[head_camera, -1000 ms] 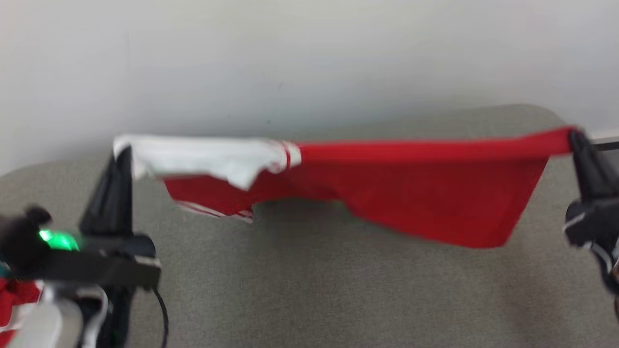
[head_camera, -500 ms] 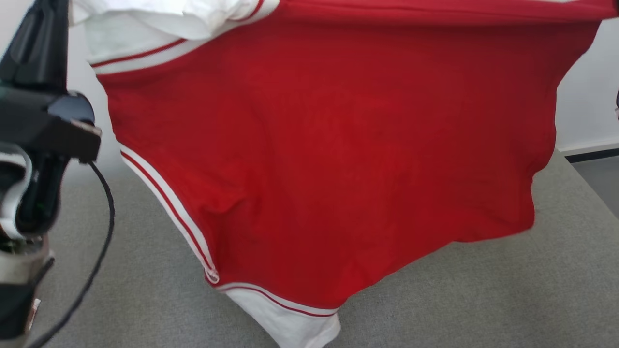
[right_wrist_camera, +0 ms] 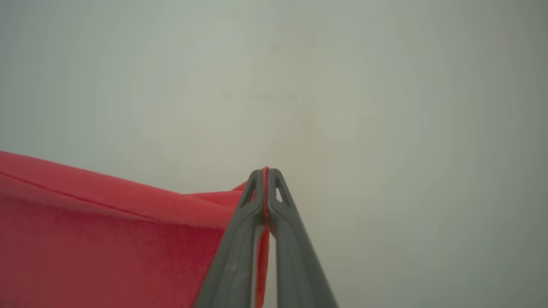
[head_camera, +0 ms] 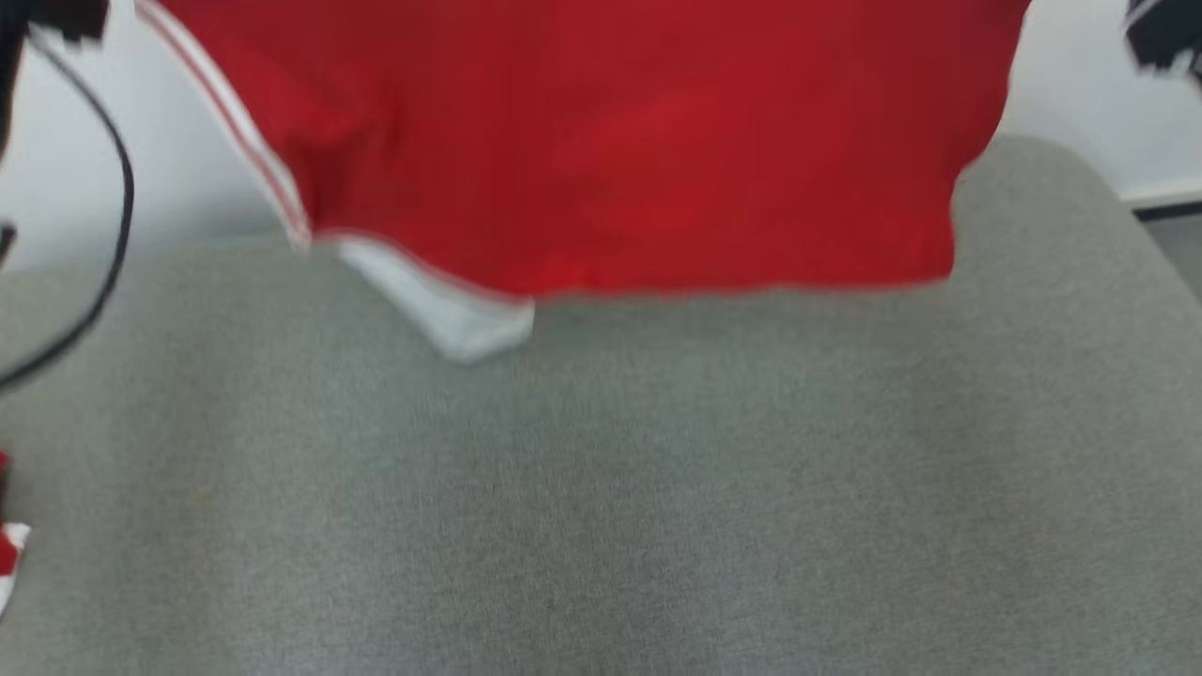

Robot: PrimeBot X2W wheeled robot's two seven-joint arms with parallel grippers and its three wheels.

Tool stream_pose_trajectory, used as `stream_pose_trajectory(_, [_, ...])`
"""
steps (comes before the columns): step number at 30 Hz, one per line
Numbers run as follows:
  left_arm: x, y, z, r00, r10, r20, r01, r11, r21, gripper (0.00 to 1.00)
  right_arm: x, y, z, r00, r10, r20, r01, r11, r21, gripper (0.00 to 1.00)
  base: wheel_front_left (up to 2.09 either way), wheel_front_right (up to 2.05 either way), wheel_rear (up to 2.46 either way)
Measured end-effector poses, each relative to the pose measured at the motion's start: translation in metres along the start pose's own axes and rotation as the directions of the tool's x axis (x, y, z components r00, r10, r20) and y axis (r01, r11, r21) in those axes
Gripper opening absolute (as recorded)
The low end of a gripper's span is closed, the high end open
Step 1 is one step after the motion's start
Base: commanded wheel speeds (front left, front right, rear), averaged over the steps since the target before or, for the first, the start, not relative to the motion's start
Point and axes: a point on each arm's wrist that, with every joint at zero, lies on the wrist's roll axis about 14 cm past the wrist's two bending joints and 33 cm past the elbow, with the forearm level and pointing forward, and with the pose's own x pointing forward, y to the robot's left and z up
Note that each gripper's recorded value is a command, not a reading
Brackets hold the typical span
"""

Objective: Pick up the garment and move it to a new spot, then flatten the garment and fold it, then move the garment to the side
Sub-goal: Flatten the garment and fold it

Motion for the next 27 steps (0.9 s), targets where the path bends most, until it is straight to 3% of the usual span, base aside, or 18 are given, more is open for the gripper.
stream_pose_trajectory(6, [0.05,0.014,-0.031,0.994,0.03,0.104,-0.047,0.986,0.161,0.0,0.076,-0.018,0.013,0.984,-0.058,0.171,0.074,0.993,-0.09,0.0,0.0,0.0,0.0])
stream_pose_trajectory(11, [0.066,0.001,-0.046,0.979,0.033,0.202,-0.062,0.989,0.137,0.0,0.116,-0.024,-0.02,0.984,-0.075,0.16,0.092,0.991,-0.098,0.0,0.0,0.0,0.0])
stream_pose_trajectory(14, [0.053,-0.013,-0.1,0.987,0.032,0.156,-0.043,0.997,0.069,0.0,0.129,-0.021,-0.072,0.993,-0.07,0.1,0.078,0.993,-0.086,0.0,0.0,0.0,0.0])
stream_pose_trajectory(17, [0.027,-0.028,-0.168,0.998,0.018,0.054,-0.017,1.0,-0.026,0.0,0.129,-0.006,-0.151,0.998,-0.055,-0.02,0.054,0.998,-0.031,0.0,0.0,0.0,0.0])
stream_pose_trajectory(18, [0.027,-0.028,-0.168,0.998,0.018,0.054,-0.017,1.0,-0.026,0.0,0.129,-0.006,-0.151,0.998,-0.055,-0.02,0.054,0.998,-0.031,0.0,0.0,0.0,0.0])
stream_pose_trajectory(19, [0.016,-0.034,-0.187,1.0,0.008,0.023,-0.007,0.999,-0.049,0.0,0.126,0.0,-0.177,0.997,-0.05,-0.061,0.049,0.999,-0.009,0.0,0.0,0.0,0.0])
stream_pose_trajectory(22, [-0.025,-0.053,-0.241,0.997,-0.022,-0.078,0.012,0.991,-0.135,0.0,0.111,0.021,-0.249,0.983,-0.019,-0.182,0.029,0.998,0.049,0.0,0.0,0.0,0.0])
stream_pose_trajectory(27, [-0.114,-0.072,-0.298,0.964,-0.044,-0.264,-0.026,0.966,-0.256,0.0,0.071,0.061,-0.325,0.948,0.051,-0.315,-0.001,0.988,0.155,0.0,0.0,0.0,0.0])
